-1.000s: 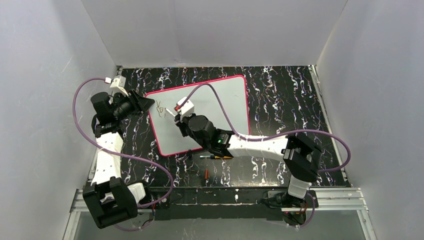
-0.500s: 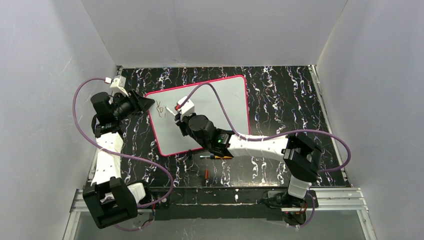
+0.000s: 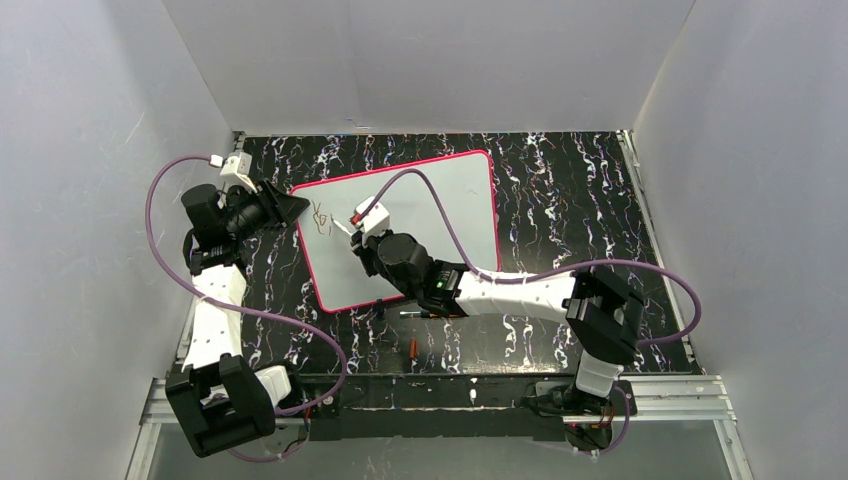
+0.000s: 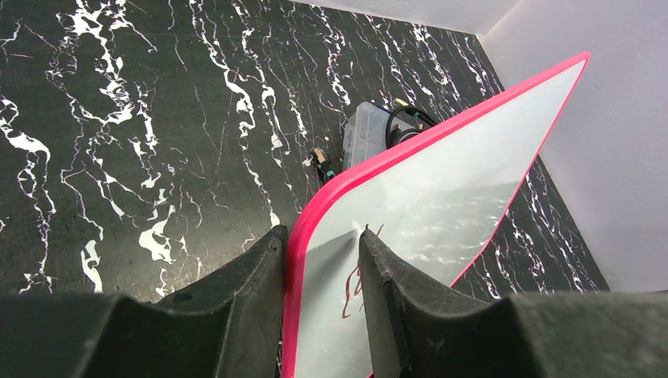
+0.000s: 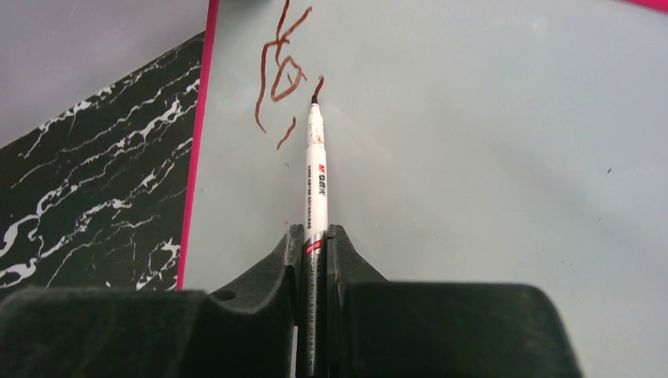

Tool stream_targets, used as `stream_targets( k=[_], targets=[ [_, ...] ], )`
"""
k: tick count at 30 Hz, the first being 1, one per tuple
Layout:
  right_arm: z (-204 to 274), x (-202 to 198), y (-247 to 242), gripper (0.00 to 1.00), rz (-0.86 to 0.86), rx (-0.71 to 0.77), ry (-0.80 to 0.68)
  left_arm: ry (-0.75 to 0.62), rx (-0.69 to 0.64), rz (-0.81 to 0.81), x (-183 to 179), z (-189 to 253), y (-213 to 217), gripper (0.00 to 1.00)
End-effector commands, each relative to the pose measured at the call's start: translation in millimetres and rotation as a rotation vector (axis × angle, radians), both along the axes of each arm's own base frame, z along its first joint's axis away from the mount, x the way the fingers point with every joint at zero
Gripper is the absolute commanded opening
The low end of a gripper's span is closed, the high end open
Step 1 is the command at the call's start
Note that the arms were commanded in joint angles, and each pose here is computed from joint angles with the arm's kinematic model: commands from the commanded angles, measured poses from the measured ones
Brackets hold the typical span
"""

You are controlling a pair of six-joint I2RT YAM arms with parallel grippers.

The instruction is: Write a sentence on the whiteboard

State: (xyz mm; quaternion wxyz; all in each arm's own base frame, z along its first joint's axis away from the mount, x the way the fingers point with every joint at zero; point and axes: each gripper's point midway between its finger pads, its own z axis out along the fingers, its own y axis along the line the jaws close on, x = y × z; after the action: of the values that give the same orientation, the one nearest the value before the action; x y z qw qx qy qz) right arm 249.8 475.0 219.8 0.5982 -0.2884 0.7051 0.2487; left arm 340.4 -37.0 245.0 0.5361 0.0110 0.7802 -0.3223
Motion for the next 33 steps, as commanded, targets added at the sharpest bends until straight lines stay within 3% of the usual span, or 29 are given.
stream_targets(
  k=[1,33],
  targets=[
    [-2,-2,-11,0.01,-0.015,0.004,0.022,-0.04,-0.001,-0.058,-11,15,-12,0.36],
    [32,18,-14,0.01,-0.113,0.044,-0.059,-0.038,0.002,-0.059,-10,15,-12,0.36]
  ],
)
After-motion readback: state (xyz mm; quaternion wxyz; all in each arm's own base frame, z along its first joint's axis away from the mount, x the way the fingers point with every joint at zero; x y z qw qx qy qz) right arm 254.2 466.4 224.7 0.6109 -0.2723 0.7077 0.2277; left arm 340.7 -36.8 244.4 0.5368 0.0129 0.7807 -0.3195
